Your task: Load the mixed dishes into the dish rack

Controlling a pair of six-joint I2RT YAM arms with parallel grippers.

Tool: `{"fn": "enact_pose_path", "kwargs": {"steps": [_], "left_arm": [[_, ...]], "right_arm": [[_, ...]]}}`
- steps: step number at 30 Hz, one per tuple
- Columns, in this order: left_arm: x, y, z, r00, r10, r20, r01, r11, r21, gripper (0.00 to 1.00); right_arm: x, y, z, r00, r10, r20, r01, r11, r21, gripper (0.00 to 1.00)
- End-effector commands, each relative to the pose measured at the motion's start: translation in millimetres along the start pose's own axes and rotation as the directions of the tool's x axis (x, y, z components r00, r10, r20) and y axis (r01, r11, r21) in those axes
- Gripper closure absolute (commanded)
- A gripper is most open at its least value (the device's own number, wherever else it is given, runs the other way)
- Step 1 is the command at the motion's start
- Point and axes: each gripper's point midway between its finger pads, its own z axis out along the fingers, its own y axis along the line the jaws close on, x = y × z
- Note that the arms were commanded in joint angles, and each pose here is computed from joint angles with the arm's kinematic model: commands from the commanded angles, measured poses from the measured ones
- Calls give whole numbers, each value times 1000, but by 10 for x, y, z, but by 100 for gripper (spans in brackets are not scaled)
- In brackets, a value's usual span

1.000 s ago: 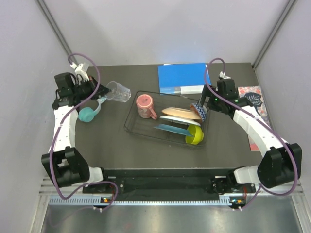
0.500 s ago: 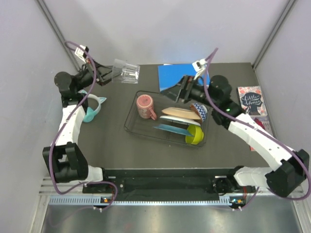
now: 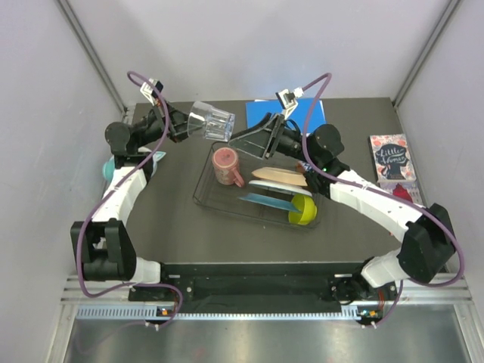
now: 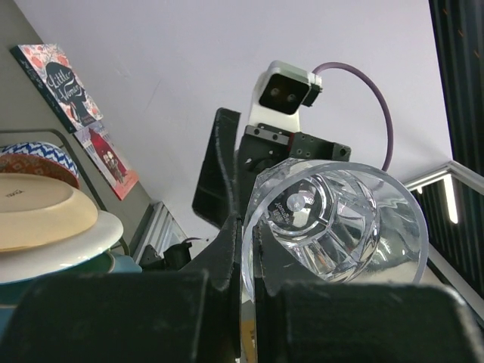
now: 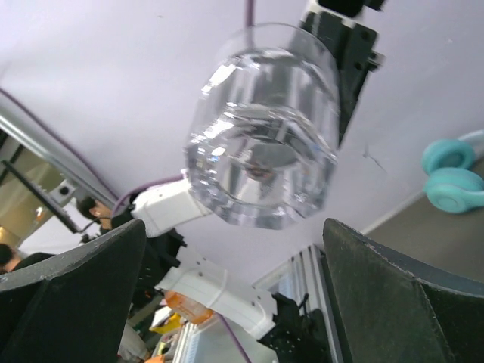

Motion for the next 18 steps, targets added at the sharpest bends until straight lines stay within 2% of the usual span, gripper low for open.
{"fn": "enact_pose_path", "kwargs": {"steps": [1, 12, 18], "left_arm": [[-4, -17, 11, 998, 48, 30, -49, 999, 20, 100], [87, 202, -21, 998, 56, 33, -55, 998, -44, 100], [299, 269, 39, 999, 39, -5, -40, 998, -54, 100]], "right_arm": [[-168, 432, 61, 998, -33, 54, 42, 983, -179, 0], [-154, 210, 197, 999, -23, 48, 28, 993, -111, 0], [-156, 106, 254, 999, -13, 49, 17, 995, -93, 0]]}}
